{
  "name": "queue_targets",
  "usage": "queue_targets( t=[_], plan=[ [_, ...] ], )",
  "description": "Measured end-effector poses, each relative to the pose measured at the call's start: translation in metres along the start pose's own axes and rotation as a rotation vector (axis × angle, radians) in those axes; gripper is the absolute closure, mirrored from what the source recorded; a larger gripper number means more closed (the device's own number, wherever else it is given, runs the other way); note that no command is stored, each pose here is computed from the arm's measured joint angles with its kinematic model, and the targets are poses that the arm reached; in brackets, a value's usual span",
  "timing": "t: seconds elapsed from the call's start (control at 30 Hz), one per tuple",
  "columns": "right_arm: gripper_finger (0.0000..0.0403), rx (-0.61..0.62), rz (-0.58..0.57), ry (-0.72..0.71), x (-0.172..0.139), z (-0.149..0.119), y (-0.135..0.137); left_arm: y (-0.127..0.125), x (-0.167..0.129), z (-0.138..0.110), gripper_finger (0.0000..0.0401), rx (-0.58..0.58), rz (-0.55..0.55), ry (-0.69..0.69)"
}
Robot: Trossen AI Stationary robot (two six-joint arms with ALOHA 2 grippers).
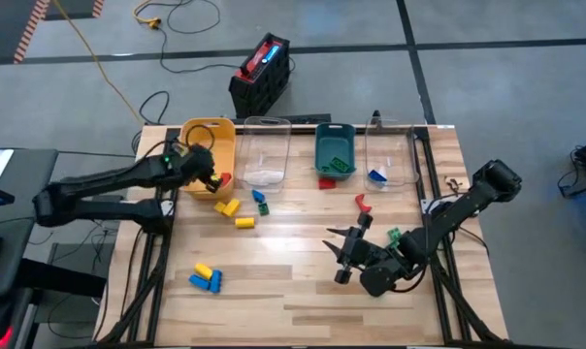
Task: Sort blocks
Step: Put the red block into the yellow bin, then put the yellow block into the left transparent bin
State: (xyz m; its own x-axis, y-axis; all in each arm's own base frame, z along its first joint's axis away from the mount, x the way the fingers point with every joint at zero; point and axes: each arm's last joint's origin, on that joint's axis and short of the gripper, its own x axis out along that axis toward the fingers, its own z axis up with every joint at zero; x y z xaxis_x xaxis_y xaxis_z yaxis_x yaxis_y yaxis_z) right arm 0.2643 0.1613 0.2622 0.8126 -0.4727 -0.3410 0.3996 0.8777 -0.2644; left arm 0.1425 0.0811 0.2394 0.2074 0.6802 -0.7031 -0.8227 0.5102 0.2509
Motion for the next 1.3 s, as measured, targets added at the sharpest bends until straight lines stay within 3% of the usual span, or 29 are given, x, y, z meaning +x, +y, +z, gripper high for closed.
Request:
queue_targets(
  t=[0.23, 0.37, 0.47, 0.6, 0.73, 0.9, 1.07, 1.3],
  plan=[
    [0.0243, -0.084, 0.004, 0.050, -0.003, -0.007, -0.003, -0.007, 0.005, 0.005, 0.0191, 0.101, -0.120, 0.077],
    [0.0243, -0.079, -0.018, 0.060, -0.012, -0.003, -0.018, 0.002, -0.019, 0.020, 0.0170, 0.144, -0.157, 0.048],
    [0.0243, -0.035, -0.047, 0.052, -0.020, -0.002, -0.026, -0.001, -0.045, 0.028, 0.0168, 0.179, -0.278, -0.045],
    [0.0243, -0.010, -0.095, 0.025, -0.024, -0.009, -0.018, -0.023, -0.071, 0.022, 0.0167, 0.345, -0.423, -0.163],
    [0.0243, -0.020, -0.110, 0.027, -0.020, -0.019, -0.006, -0.054, -0.087, 0.007, 0.0166, 0.508, -0.540, -0.180],
    [0.0243, -0.006, -0.129, 0.024, -0.016, -0.017, -0.008, -0.099, -0.083, -0.013, 0.0166, 0.621, -0.491, -0.114],
    [0.0243, 0.041, -0.137, 0.007, -0.011, -0.012, -0.010, -0.139, -0.053, -0.029, 0.0166, 0.710, -0.400, 0.018],
    [0.0243, 0.039, -0.089, -0.018, -0.025, -0.015, 0.001, -0.175, -0.017, -0.039, 0.0166, 0.799, -0.320, 0.137]
  ],
)
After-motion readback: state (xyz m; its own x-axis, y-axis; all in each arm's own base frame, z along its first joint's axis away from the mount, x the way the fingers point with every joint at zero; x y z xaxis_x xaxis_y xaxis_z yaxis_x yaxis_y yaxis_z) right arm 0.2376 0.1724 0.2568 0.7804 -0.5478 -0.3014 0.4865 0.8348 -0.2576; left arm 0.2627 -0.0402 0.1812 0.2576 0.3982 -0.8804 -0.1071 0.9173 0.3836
